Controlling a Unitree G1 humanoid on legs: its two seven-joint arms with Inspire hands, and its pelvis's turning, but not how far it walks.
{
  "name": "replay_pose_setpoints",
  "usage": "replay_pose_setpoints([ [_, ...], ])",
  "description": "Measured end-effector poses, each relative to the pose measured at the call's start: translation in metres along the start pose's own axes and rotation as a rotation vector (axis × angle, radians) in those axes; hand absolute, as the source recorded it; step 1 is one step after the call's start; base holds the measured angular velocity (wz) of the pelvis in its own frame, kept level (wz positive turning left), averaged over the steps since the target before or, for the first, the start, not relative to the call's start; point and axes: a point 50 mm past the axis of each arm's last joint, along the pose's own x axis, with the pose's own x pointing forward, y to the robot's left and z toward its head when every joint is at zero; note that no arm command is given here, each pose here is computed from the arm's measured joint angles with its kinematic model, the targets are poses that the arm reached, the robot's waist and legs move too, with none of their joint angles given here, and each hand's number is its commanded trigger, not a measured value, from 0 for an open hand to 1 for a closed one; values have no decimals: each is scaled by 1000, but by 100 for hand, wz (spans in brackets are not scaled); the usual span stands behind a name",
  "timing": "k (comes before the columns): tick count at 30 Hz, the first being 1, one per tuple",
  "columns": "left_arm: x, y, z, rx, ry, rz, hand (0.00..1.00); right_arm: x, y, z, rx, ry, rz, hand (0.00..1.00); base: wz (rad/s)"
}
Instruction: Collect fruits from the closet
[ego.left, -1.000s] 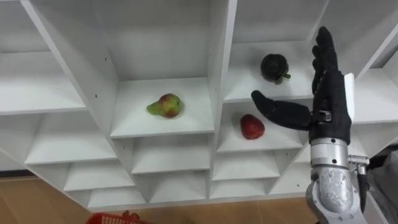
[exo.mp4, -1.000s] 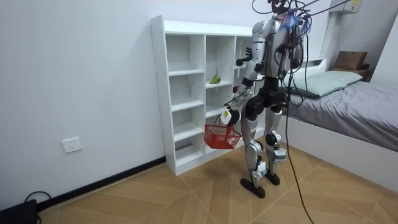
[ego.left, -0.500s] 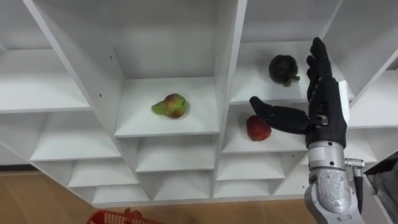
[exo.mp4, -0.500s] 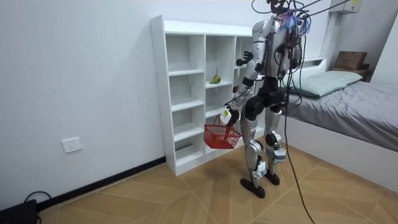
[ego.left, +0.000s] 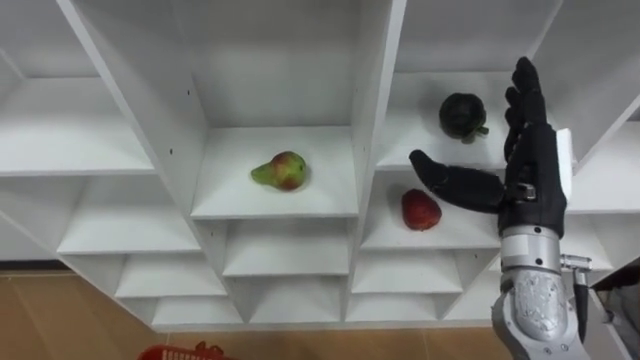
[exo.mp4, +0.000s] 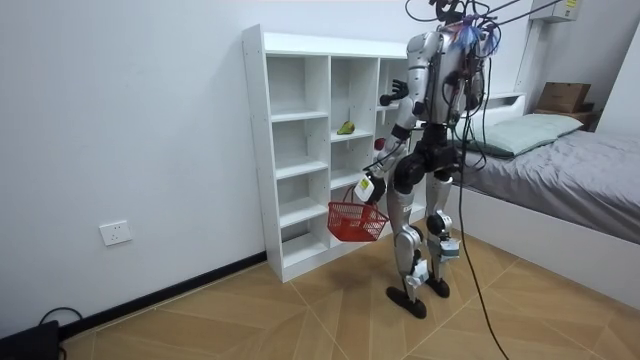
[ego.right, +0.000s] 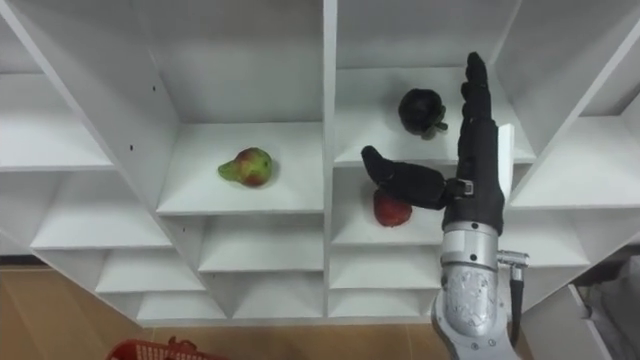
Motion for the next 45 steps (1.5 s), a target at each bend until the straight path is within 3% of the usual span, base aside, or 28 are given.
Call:
replay_pose_setpoints([
  [28,-8,2,-25,7,90,14,100,17,-3,-20,-25,97,-35,0,3],
  [45,-9,4,-19,6,64,40,100,29,-25,-36,-14,180,-160,0,6],
])
